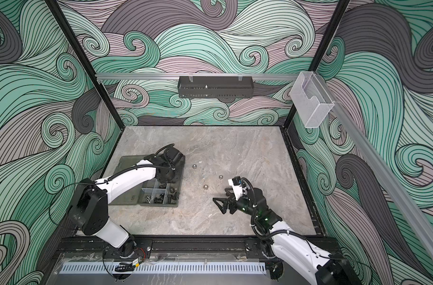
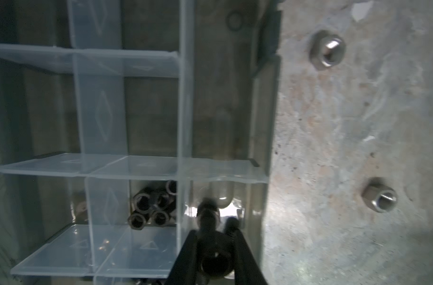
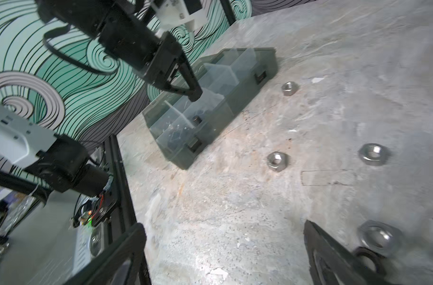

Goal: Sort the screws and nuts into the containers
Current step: 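Close the left gripper on the black hex nut and carry it toward the box, then lower the black hex nut into the box compartment and open the left gripper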

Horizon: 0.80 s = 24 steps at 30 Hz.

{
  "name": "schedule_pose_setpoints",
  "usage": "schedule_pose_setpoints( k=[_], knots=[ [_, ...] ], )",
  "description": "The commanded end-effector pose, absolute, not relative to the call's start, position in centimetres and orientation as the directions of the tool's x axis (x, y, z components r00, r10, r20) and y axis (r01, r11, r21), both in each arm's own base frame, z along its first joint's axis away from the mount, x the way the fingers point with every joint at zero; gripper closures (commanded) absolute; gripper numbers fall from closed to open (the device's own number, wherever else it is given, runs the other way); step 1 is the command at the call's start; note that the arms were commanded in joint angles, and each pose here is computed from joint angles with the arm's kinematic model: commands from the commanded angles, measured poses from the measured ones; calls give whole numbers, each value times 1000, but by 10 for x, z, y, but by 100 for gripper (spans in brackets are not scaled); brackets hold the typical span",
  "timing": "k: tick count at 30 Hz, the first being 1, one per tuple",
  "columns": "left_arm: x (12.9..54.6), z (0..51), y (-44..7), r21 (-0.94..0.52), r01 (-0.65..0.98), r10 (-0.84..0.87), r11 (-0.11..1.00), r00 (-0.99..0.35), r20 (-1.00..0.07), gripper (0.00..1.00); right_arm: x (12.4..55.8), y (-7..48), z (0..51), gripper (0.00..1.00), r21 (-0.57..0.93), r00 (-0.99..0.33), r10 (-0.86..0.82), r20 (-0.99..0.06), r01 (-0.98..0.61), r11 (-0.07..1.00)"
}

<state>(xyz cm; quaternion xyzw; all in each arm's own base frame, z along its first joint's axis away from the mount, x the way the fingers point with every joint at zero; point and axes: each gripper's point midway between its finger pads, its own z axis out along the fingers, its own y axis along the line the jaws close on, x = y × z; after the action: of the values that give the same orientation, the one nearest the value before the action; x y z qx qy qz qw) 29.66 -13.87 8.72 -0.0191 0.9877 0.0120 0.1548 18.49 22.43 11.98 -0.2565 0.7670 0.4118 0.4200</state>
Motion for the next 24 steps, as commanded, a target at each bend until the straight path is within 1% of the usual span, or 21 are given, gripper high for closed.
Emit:
schedule_pose_setpoints(
  k=[1, 3, 5, 9, 17, 24],
  knots=[
    [293, 97, -111, 71, -77, -50, 995, -944, -326, 76, 183, 237, 141, 0, 342, -417, -61, -907, -814, 469],
    [291, 95, -103, 74, -99, -70, 992, -944, -322, 76, 180, 239, 142, 1, 336, -406, -63, -911, -824, 456],
    [290, 92, -98, 73, -111, -82, 991, -943, -321, 76, 181, 238, 140, 0, 330, -405, -67, -912, -820, 468],
    [289, 80, -88, 89, -126, -97, 988, -955, -280, 76, 183, 236, 140, 0, 322, -400, -66, -914, -816, 481],
    [295, 67, -80, 101, -143, -112, 985, -958, -266, 74, 182, 237, 140, 0, 323, -400, -70, -914, -819, 474],
    [293, 70, -79, 108, -141, -110, 984, -961, -253, 71, 182, 237, 140, 0, 321, -399, -69, -914, -819, 476]
  ],
)
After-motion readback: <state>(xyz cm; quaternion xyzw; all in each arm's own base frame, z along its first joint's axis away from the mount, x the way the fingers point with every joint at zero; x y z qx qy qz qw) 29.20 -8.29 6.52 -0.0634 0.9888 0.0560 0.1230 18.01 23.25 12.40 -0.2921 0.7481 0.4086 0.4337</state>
